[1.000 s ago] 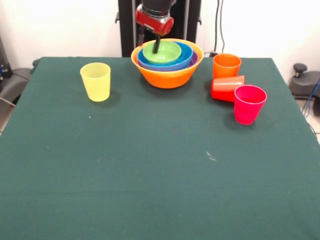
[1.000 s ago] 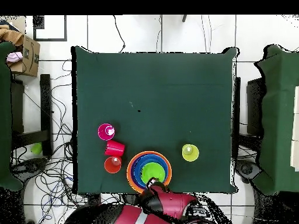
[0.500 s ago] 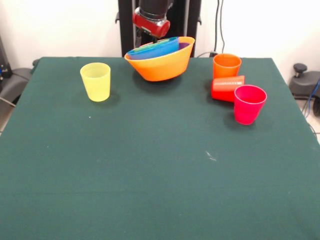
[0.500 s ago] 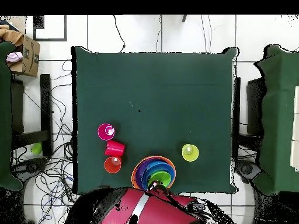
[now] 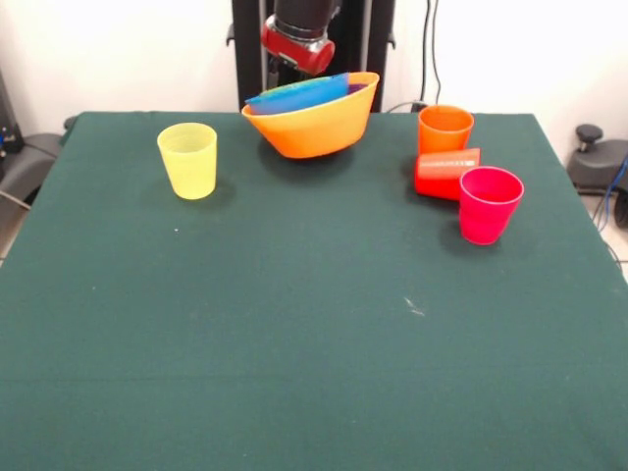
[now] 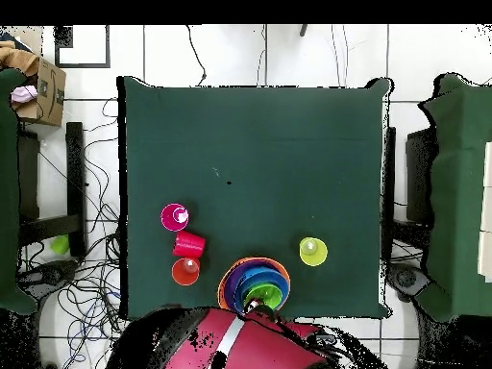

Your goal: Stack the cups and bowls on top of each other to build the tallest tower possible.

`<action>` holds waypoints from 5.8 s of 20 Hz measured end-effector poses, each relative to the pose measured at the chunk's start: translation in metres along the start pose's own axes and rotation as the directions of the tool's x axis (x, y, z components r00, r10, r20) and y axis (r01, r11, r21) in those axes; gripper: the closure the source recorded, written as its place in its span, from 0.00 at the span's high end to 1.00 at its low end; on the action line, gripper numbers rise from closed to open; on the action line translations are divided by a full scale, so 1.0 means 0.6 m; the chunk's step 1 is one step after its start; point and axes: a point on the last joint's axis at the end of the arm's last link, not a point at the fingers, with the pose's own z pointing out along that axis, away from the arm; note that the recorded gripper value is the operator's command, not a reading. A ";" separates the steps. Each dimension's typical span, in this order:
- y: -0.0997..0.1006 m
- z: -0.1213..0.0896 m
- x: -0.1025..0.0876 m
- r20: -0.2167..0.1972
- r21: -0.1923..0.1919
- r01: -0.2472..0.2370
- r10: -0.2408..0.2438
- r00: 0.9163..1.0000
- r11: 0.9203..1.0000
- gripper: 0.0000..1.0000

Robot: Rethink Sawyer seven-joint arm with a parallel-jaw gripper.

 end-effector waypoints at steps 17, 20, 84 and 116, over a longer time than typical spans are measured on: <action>0.054 -0.068 -0.092 0.079 -0.111 -0.052 0.061 0.995 0.992 1.00; 0.065 -0.073 -0.097 0.081 -0.122 -0.054 0.064 0.995 0.991 1.00; 0.058 -0.095 -0.453 0.158 -0.175 -0.278 0.305 0.939 0.944 1.00; 0.058 -0.072 -0.372 0.077 -0.138 -0.268 0.280 0.957 0.954 1.00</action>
